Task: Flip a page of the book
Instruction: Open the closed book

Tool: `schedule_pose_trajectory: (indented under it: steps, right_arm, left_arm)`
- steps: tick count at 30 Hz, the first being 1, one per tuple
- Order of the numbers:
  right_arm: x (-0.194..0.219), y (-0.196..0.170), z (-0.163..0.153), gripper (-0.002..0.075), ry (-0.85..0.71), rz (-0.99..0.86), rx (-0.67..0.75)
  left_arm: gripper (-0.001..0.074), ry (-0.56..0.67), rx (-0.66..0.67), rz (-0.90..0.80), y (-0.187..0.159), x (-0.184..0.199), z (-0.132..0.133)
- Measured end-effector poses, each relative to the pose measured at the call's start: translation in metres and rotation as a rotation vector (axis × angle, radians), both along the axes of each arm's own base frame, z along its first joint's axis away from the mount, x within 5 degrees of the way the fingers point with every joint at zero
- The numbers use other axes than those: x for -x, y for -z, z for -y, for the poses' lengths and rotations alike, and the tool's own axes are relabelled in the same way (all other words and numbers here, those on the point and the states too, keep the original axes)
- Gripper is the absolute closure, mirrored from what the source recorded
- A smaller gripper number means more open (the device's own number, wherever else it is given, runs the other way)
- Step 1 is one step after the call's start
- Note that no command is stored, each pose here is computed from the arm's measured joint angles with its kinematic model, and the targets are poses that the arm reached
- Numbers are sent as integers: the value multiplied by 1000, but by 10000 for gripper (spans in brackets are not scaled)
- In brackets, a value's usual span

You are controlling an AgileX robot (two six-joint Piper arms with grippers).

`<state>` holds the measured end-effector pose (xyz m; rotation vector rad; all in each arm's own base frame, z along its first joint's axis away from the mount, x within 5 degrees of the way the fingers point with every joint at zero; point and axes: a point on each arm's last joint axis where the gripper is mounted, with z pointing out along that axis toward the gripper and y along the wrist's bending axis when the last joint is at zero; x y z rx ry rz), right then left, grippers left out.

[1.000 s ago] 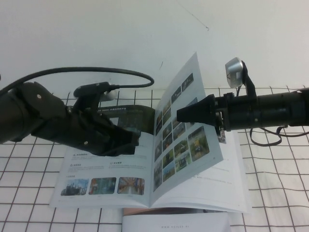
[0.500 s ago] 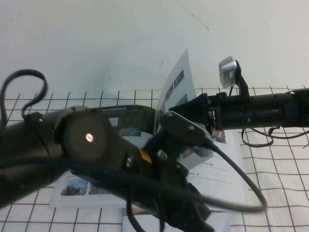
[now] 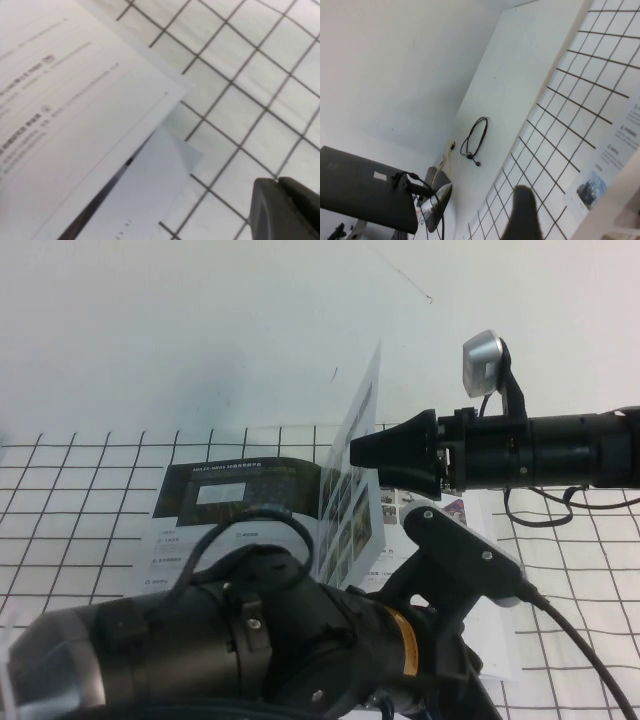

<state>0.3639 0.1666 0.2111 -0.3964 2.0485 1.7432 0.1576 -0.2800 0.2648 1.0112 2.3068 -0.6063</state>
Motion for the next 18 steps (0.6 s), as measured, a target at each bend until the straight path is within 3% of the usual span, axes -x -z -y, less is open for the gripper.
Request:
schedule_pose_trajectory:
  steps: [7, 12, 18]
  right_arm:
    - [3, -11, 0, 217, -6, 42, -9]
    - [3, -11, 1, 217, -6, 40, -9]
    - [5, -15, 1, 217, -6, 49, -11]
  left_arm:
    - [737, -174, -71, 102, 9, -19, -5]
    - [737, -385, -125, 177, 7, -32, -19]
    - [737, -542, -212, 237, 6, -39, -34]
